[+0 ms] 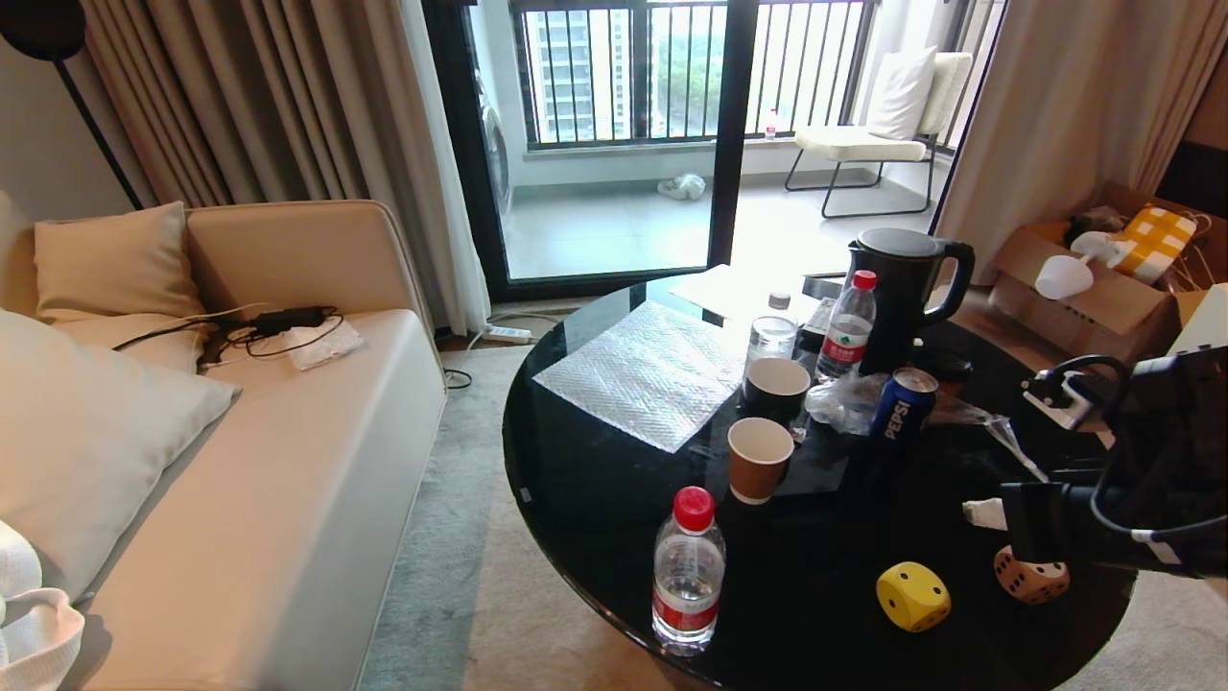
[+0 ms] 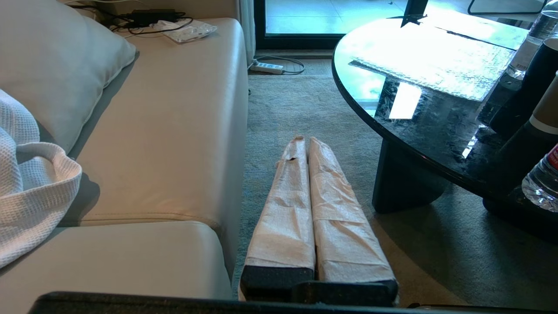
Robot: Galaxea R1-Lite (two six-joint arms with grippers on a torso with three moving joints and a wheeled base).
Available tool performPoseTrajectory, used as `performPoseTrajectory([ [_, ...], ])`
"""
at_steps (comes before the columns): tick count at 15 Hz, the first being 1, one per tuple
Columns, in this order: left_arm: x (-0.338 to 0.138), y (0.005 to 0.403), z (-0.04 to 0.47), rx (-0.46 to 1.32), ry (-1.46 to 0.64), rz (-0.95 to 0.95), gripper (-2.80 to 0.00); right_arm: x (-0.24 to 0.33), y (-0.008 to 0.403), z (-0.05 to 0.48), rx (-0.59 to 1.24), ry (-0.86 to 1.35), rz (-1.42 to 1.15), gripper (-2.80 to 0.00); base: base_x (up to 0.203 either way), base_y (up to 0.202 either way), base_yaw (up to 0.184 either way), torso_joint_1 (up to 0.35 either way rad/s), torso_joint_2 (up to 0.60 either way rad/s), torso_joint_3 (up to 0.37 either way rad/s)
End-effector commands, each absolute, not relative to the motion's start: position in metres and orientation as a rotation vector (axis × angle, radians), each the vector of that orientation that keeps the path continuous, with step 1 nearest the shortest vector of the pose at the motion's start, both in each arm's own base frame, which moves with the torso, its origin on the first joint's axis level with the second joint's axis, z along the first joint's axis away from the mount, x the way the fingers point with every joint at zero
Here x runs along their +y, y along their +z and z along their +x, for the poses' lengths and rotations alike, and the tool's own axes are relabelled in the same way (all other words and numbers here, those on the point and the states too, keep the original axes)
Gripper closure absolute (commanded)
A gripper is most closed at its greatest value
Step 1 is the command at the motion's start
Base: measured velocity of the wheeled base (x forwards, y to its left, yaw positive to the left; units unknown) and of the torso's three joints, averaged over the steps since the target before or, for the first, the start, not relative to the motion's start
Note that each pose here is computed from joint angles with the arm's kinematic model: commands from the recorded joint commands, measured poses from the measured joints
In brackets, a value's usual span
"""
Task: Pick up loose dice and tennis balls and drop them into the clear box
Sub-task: Pick up toys out of the box
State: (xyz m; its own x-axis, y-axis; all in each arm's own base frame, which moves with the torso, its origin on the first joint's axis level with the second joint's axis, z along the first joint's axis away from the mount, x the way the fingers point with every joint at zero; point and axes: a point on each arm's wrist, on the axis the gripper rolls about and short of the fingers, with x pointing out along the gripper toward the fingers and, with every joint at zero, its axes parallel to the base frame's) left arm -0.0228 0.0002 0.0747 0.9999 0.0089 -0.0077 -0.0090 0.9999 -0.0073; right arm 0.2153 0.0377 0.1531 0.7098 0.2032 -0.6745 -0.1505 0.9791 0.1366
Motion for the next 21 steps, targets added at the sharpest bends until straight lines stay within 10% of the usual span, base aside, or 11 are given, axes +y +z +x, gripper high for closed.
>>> performPoseTrajectory([
  [1,0.000,0.075,-0.023,0.008,0.009,-0.008,0.00,0.042,0.136,0.241,0.825,0.192,0.068,0.00,0.000,0.000,0.000,0.000,0.00,0.000],
  [10,0.000,0.075,-0.023,0.008,0.009,-0.008,0.00,0.045,0.092,0.286,0.899,0.037,-0.033,0.00,0.000,0.000,0.000,0.000,0.00,0.000],
  [11,0.000,0.074,-0.023,0.009,0.009,-0.008,0.00,0.045,0.091,0.288,0.899,0.040,-0.031,-2.80,0.000,0.000,0.000,0.000,0.00,0.000],
  [21,0.000,0.075,-0.023,0.008,0.009,-0.008,0.00,0.046,0.068,0.275,1.041,0.197,-0.095,-2.80,0.000,0.000,0.000,0.000,0.00,0.000],
])
